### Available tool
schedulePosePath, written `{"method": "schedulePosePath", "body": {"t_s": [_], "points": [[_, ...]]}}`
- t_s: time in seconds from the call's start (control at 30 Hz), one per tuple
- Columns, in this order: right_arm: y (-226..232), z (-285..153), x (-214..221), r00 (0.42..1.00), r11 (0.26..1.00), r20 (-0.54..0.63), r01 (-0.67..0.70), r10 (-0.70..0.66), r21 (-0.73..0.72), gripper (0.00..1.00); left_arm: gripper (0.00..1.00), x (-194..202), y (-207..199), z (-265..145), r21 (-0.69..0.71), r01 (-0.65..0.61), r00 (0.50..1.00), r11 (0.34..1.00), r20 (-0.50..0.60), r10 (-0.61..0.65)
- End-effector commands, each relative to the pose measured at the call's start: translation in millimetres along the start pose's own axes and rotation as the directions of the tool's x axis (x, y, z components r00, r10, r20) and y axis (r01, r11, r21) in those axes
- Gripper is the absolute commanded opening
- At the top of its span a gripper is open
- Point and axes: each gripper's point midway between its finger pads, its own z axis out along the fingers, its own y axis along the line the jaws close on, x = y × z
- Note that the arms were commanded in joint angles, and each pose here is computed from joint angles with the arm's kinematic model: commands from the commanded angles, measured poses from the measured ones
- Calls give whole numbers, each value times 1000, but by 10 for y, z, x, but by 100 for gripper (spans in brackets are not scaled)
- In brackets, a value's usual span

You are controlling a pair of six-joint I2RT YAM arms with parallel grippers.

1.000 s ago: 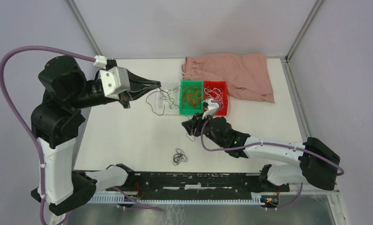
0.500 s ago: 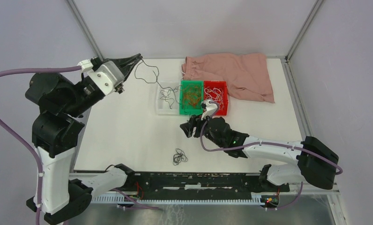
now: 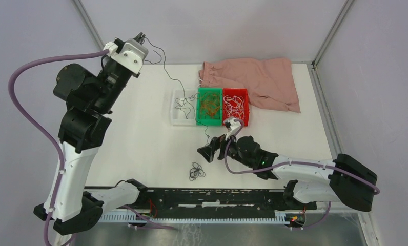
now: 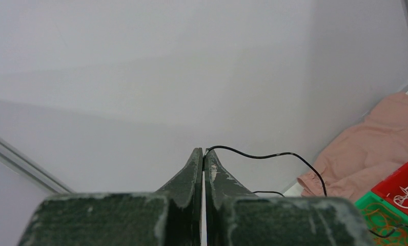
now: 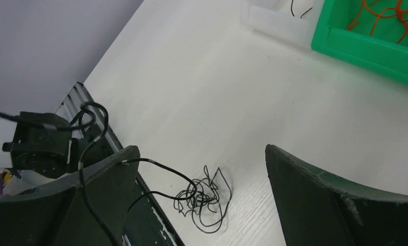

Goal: Untangle the cables
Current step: Untie the cable, then place the cable in the bin.

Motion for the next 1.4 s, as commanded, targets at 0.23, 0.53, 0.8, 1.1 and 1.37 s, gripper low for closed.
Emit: {"method": "schedulePosePath", "body": {"t_s": [0.23, 0.53, 0.8, 1.1, 1.37], "points": [[297, -820, -301, 995, 981, 97, 4, 16, -196, 100, 3, 86, 520, 207, -254, -183, 983, 950, -55, 174], [63, -933, -207, 1000, 998, 8, 25, -24, -56, 97, 3, 368, 12, 407, -45, -87, 994, 995, -67, 84], [28, -818, -254, 994, 997, -81, 73, -71, 33, 95, 3, 554, -84, 390, -24, -128, 987, 991, -105, 125], [33, -792, -302, 994, 996, -84, 79, -75, 51, 93, 3, 533, -237, 342, 42, -89, 993, 995, -76, 93], [-42, -755, -381, 994, 990, -56, 95, -90, 100, 92, 3, 596, -452, 375, 100, -23, 998, 995, -53, 28]]}}
